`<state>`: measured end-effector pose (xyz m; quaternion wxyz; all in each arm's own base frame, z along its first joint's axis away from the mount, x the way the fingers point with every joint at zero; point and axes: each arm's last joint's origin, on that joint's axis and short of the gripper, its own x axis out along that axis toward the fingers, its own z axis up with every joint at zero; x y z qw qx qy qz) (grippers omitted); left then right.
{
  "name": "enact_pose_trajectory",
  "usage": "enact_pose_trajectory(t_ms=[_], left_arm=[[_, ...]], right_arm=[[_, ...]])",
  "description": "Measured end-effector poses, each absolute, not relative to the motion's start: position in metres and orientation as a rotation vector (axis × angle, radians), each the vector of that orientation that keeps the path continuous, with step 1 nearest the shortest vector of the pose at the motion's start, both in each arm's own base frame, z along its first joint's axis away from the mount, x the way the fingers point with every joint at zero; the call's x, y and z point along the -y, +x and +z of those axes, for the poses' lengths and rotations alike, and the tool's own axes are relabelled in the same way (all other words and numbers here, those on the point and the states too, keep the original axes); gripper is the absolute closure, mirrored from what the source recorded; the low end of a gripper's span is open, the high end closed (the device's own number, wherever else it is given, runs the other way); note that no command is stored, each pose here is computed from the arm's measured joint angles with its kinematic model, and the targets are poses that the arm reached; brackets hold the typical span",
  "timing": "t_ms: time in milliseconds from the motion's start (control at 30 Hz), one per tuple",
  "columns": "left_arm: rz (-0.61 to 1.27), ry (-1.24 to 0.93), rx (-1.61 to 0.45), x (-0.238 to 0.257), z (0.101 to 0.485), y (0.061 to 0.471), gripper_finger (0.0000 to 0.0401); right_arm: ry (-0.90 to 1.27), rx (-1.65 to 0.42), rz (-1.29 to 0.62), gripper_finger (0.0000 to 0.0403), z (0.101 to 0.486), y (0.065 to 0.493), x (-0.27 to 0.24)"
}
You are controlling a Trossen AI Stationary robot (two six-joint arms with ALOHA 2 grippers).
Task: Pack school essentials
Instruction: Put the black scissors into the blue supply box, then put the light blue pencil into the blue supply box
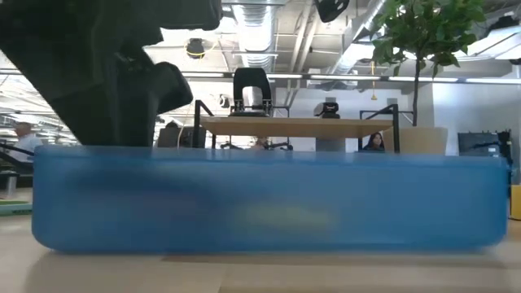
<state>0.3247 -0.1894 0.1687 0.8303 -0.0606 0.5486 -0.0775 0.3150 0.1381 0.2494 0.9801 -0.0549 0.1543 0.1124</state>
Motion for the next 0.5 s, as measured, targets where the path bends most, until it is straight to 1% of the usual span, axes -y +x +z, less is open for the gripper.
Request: enact_pose_trajectory(t_ms=[133,300,400,500], left_arm=[[-0.176,-0.127,-1.157,0.188,0.168,0.331,0.0278],[-0.135,-0.118,-1.137,0.180,0.173,0.335,0.0302],[-0.134,-0.084,-1.114,0.180,0.185,0.337,0.0311],[-0.151,-0.038,-1.065,0.185,0.207,0.337,0.0314]], right_arm=[[-0.112,-0.315,0.226,0.0403,0.249,0.315,-0.138],[-0.116,-0.326,0.227,0.0403,0.248,0.314,-0.138],[-0.117,-0.330,0.227,0.0403,0.247,0.314,-0.138],[-0.117,-0.329,0.227,0.0403,0.248,0.314,-0.138]])
